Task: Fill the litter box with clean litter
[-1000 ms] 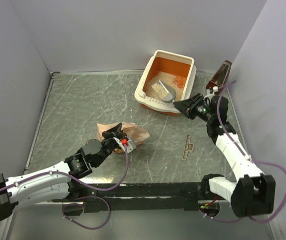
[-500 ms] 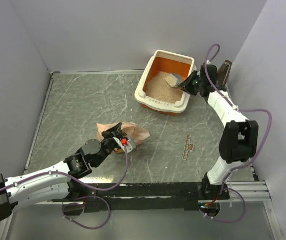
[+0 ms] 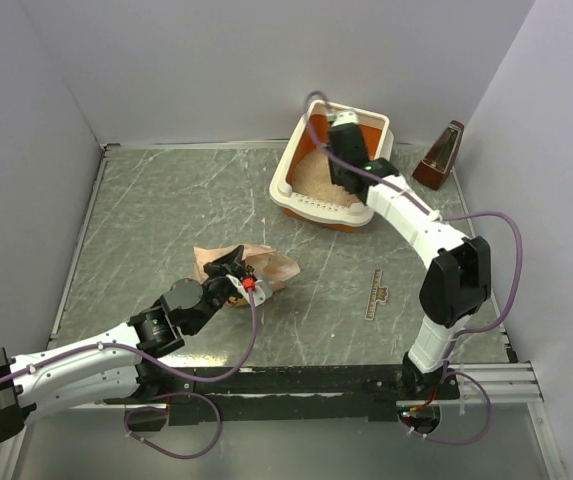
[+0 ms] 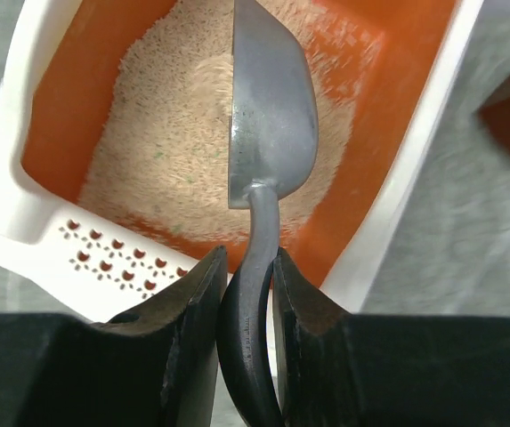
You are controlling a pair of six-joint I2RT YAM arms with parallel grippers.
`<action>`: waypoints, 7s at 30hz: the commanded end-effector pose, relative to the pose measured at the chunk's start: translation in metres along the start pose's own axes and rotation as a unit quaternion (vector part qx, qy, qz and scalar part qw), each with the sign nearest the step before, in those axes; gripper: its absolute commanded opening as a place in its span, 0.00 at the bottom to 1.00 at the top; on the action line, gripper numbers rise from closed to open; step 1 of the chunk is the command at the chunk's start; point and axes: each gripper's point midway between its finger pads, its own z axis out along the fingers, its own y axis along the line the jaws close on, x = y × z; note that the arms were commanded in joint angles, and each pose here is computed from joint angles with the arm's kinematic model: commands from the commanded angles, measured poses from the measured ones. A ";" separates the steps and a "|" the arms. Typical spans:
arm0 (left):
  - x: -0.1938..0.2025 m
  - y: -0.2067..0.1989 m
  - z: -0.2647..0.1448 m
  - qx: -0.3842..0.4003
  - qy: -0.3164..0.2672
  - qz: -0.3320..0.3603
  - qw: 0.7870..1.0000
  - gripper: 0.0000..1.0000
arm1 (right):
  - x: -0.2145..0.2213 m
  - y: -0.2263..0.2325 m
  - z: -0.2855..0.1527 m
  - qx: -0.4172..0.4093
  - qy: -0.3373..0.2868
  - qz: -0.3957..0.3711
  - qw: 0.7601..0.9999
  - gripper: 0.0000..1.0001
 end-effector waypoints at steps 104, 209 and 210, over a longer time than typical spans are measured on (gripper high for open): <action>-0.032 0.022 -0.003 -0.029 -0.054 -0.021 0.998 0.01 | 0.150 0.154 -0.186 -0.261 0.260 -0.174 0.913 0.00; -0.009 0.031 0.003 -0.098 0.009 0.005 0.995 0.01 | 0.193 0.073 -0.278 -0.498 0.145 0.331 0.788 0.00; -0.009 0.032 0.003 -0.101 0.012 0.005 0.995 0.01 | 0.192 0.072 -0.278 -0.496 0.144 0.334 0.789 0.00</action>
